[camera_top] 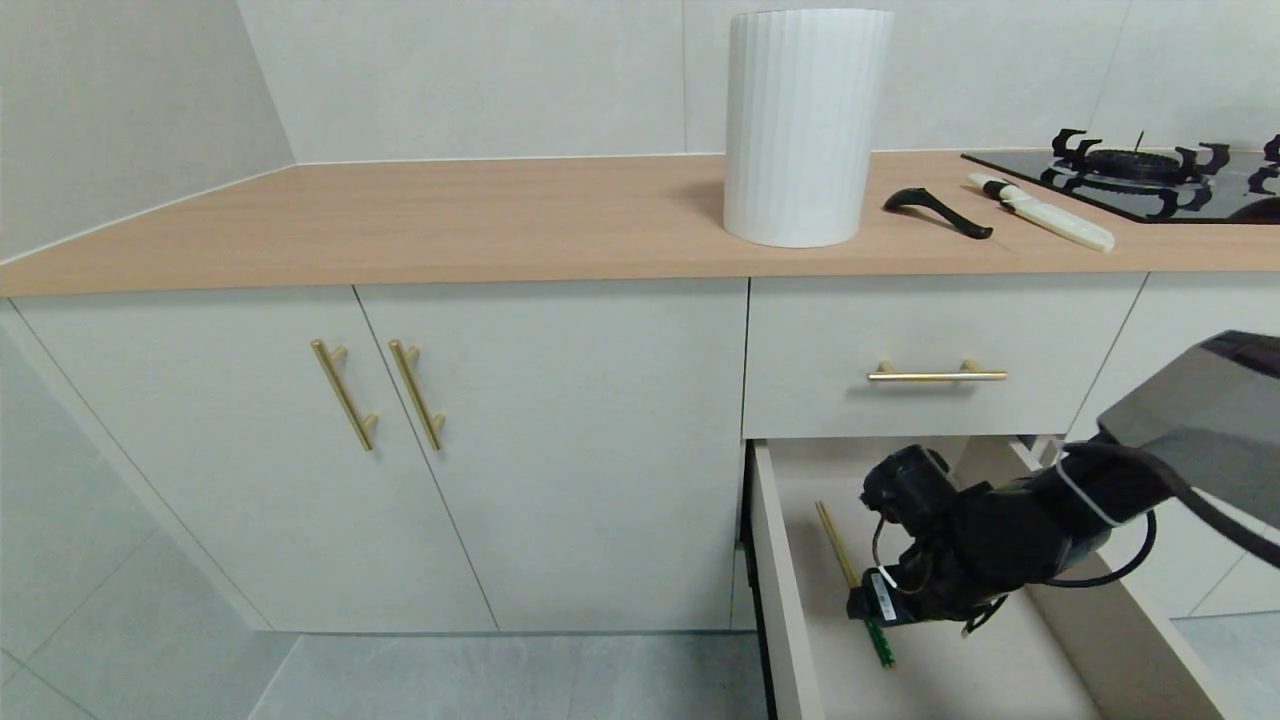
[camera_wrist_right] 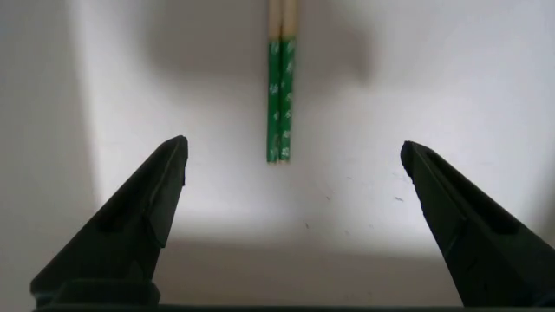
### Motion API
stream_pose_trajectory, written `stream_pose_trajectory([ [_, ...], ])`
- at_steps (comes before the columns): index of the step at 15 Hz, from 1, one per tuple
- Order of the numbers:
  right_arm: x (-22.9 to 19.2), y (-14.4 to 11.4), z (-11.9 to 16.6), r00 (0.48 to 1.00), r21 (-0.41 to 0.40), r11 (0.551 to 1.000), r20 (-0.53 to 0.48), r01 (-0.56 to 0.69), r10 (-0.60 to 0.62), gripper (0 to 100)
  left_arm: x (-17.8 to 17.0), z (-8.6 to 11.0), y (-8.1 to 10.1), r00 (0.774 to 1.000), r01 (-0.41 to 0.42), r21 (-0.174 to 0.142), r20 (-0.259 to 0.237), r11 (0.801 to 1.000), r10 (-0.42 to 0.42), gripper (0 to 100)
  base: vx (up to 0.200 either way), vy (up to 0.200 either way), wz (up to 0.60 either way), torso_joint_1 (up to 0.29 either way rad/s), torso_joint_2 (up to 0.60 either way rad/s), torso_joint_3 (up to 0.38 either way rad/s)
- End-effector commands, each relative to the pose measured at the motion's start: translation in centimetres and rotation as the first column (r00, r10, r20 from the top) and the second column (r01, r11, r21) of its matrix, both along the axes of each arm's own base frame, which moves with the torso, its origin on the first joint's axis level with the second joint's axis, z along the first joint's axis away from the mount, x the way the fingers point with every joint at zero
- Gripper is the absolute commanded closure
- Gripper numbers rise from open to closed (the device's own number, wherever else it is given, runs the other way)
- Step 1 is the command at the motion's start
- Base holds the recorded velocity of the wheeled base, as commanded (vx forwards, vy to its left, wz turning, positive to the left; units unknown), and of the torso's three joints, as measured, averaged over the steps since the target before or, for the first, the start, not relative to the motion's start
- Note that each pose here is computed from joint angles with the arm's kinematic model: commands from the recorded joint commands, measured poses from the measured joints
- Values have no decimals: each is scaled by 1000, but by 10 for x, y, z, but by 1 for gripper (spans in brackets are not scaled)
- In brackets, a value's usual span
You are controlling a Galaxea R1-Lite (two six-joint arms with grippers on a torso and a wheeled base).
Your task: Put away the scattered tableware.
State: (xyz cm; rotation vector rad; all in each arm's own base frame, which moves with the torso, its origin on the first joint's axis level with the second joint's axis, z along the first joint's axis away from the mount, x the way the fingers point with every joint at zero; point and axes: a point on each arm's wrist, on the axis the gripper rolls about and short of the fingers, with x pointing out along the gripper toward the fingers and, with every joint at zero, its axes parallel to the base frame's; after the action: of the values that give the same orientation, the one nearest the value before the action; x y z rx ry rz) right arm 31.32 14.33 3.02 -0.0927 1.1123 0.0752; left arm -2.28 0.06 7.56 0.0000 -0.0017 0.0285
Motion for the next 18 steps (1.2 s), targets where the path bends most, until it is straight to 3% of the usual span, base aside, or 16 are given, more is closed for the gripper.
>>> stream_pose_trajectory([
  [1, -12, -10, 51, 992, 59, 998, 126, 9, -16, 0, 0, 0, 0, 1000, -1, 0, 0, 1000, 1, 0, 0, 0, 0, 0, 0, 0],
  [4, -26, -21, 93, 969, 101, 995, 244, 11, -35, 0, 0, 0, 0, 1000, -1, 0, 0, 1000, 1, 0, 0, 0, 0, 0, 0, 0],
  [9, -51, -41, 148, 899, 90, 994, 429, 56, -89, 0, 0, 0, 0, 1000, -1, 0, 0, 1000, 1, 0, 0, 0, 0, 0, 0, 0],
  [13, -68, -56, 174, 855, 105, 993, 509, 55, -101, 0, 0, 0, 0, 1000, 1, 0, 0, 1000, -1, 0, 0, 0, 0, 0, 0, 0],
  [18, -73, -63, 184, 833, 105, 993, 544, 59, -106, 0, 0, 0, 0, 1000, -1, 0, 0, 1000, 1, 0, 0, 0, 0, 0, 0, 0],
])
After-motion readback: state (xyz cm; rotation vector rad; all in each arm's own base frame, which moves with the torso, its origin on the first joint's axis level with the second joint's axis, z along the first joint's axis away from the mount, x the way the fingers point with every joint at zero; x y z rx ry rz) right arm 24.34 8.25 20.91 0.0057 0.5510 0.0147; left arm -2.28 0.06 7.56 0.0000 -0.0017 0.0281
